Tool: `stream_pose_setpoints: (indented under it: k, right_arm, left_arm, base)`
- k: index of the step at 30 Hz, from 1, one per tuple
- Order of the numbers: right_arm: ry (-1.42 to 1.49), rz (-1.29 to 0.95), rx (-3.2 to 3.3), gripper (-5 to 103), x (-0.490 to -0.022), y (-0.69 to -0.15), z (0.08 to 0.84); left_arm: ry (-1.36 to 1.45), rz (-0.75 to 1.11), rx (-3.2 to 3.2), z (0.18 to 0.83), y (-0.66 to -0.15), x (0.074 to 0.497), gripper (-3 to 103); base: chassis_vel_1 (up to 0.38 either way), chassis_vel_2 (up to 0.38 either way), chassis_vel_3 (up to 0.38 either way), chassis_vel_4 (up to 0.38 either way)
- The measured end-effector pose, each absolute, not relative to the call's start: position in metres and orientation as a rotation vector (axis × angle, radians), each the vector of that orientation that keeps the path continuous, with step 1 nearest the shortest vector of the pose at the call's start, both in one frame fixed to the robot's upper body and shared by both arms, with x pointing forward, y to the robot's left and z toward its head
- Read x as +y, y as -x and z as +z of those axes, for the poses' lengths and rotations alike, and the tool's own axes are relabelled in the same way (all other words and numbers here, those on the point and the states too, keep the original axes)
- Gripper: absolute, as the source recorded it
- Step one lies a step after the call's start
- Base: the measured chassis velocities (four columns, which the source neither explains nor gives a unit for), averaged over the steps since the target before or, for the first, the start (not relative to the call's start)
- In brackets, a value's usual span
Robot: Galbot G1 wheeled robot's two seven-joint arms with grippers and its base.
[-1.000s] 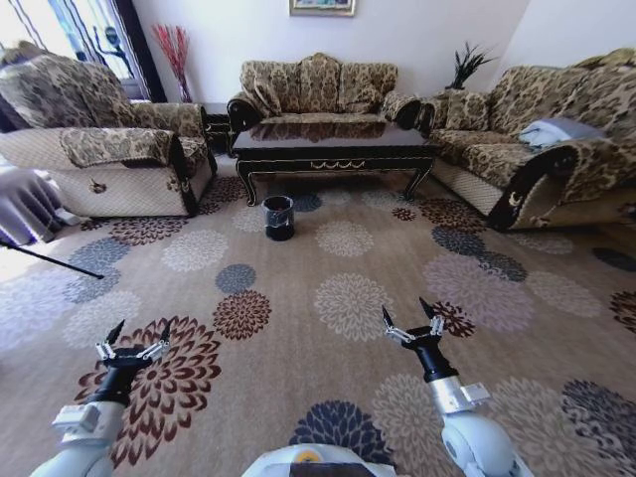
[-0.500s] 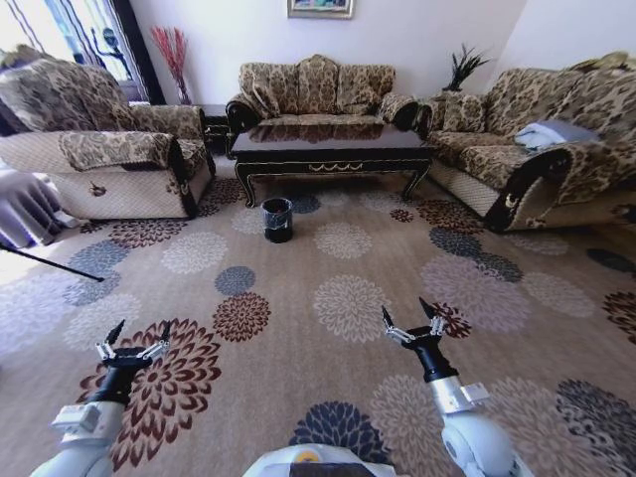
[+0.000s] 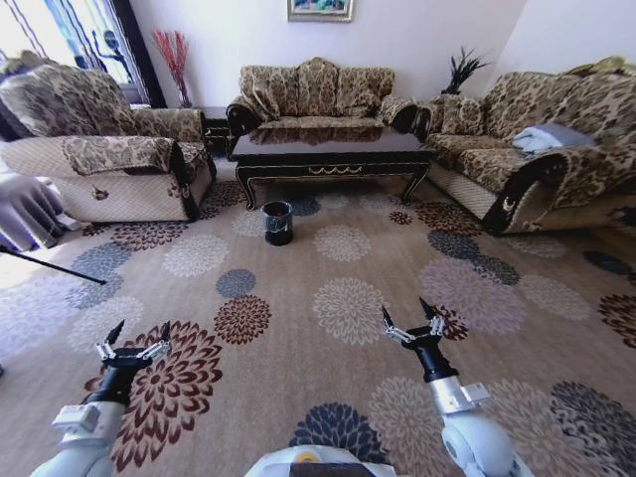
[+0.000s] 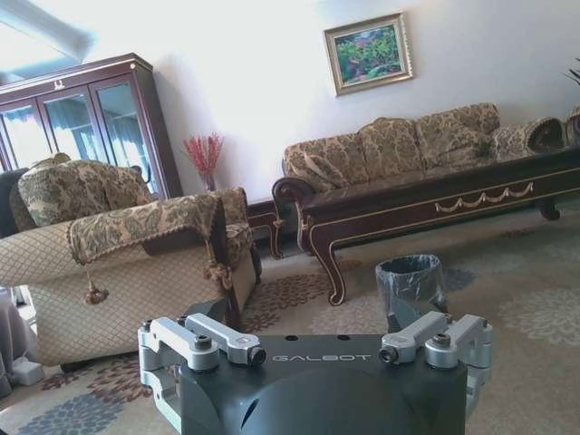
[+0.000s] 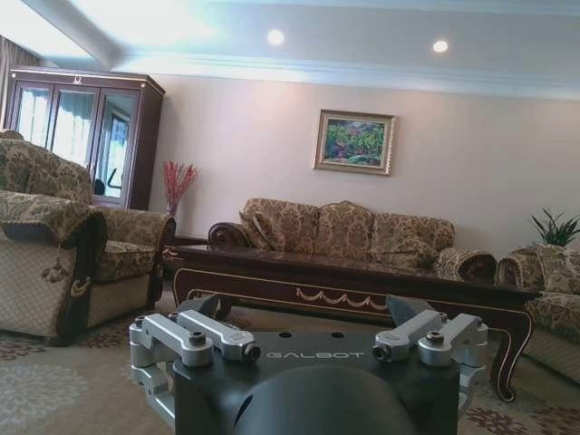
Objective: Move to the front of the table and pick up the trash from the floor, then place it into the trash bin.
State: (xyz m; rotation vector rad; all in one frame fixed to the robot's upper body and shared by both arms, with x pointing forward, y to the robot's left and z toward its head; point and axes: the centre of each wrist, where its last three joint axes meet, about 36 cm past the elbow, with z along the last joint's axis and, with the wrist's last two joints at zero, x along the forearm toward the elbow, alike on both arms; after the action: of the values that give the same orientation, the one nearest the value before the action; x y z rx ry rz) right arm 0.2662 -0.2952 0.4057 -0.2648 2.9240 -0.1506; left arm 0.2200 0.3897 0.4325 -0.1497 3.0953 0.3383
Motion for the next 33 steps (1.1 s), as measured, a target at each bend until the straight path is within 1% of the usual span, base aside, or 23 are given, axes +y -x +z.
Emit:
stream_pose_setpoints:
  k: [33]
  right_arm:
    - [0.265, -0.151, 2.924, 100, -0.2951, -0.2662, 0.4057]
  left_arm:
    - [0.15, 0.338, 3.095, 0.4325, -0.22, 0.3897, 100]
  base:
    - [0.0, 0.0, 0.0, 0.0]
